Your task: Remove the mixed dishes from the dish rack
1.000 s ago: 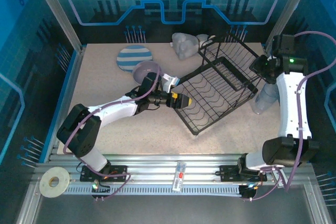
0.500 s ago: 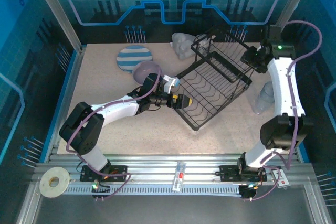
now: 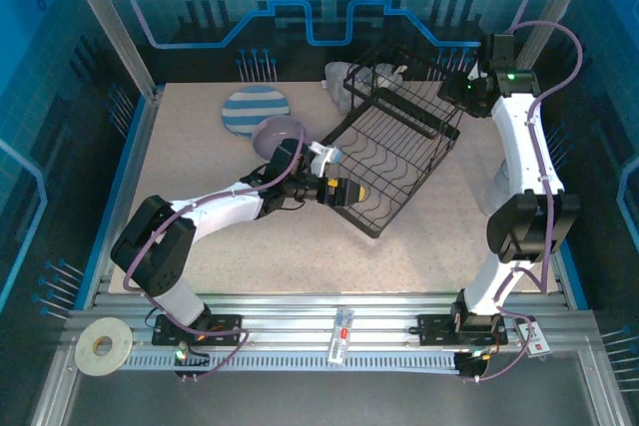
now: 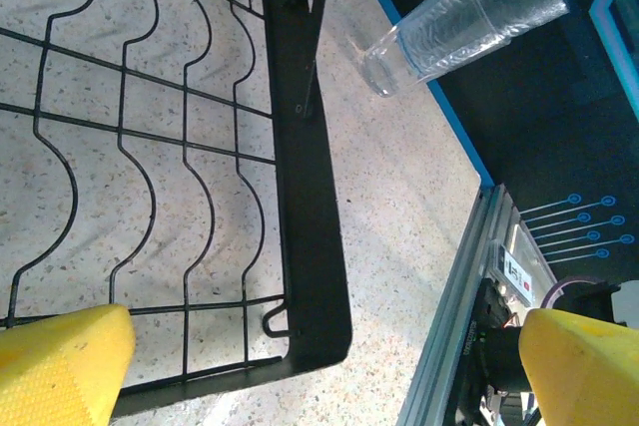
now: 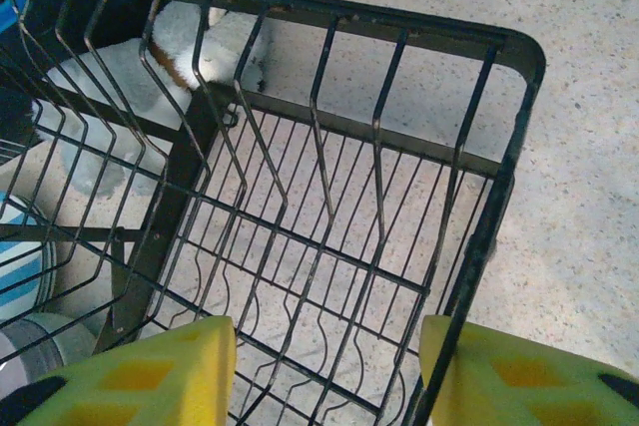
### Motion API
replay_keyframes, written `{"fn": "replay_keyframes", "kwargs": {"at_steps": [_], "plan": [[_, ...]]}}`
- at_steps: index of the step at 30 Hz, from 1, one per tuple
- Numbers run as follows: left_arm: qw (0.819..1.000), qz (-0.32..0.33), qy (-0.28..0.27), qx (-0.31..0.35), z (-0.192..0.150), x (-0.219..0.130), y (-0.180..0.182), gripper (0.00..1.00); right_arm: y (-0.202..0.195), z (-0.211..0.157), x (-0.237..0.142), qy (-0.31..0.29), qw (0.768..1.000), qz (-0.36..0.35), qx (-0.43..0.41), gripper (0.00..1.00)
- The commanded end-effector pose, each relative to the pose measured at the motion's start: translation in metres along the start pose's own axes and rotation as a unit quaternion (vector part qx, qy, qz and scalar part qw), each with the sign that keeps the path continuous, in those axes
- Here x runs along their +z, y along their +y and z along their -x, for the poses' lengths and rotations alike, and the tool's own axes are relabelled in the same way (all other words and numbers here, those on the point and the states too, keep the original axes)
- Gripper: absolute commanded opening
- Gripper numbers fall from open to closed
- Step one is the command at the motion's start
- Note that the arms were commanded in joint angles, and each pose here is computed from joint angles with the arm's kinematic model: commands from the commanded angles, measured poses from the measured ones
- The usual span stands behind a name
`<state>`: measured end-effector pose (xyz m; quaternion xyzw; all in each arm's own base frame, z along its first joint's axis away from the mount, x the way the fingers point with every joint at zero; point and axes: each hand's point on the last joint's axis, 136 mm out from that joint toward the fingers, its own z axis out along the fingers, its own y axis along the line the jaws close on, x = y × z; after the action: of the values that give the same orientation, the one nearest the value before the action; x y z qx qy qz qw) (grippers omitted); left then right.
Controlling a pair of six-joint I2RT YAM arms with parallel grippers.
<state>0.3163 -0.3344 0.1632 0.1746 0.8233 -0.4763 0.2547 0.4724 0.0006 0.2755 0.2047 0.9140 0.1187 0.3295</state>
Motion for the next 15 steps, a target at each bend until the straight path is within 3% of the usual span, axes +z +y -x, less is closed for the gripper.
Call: {"fn": "replay_keyframes", "kwargs": {"at_steps": [1, 5, 9, 13, 15], "plan": [[0.999, -0.019, -0.031, 0.018, 0.020, -0.011, -0.025, 0.99, 0.037, 0.024, 0.002, -0.037, 0.996, 0.070, -0.041, 0.54], [0.999, -0.023, -0.041, 0.028, 0.026, -0.018, -0.033, 0.99, 0.035, 0.036, -0.015, -0.058, 0.995, 0.064, -0.044, 0.60], [0.997, -0.026, -0.056, 0.050, 0.036, -0.029, -0.046, 0.99, 0.021, 0.046, -0.043, -0.086, 0.995, 0.044, -0.029, 0.73], [0.994, -0.032, -0.079, 0.070, 0.052, -0.043, -0.063, 0.99, 0.006, 0.048, -0.077, -0.118, 0.993, 0.020, -0.021, 0.99], [0.992, -0.033, -0.092, 0.079, 0.060, -0.052, -0.071, 0.99, 0.002, 0.044, -0.098, -0.138, 0.990, 0.017, -0.021, 1.00]]}}
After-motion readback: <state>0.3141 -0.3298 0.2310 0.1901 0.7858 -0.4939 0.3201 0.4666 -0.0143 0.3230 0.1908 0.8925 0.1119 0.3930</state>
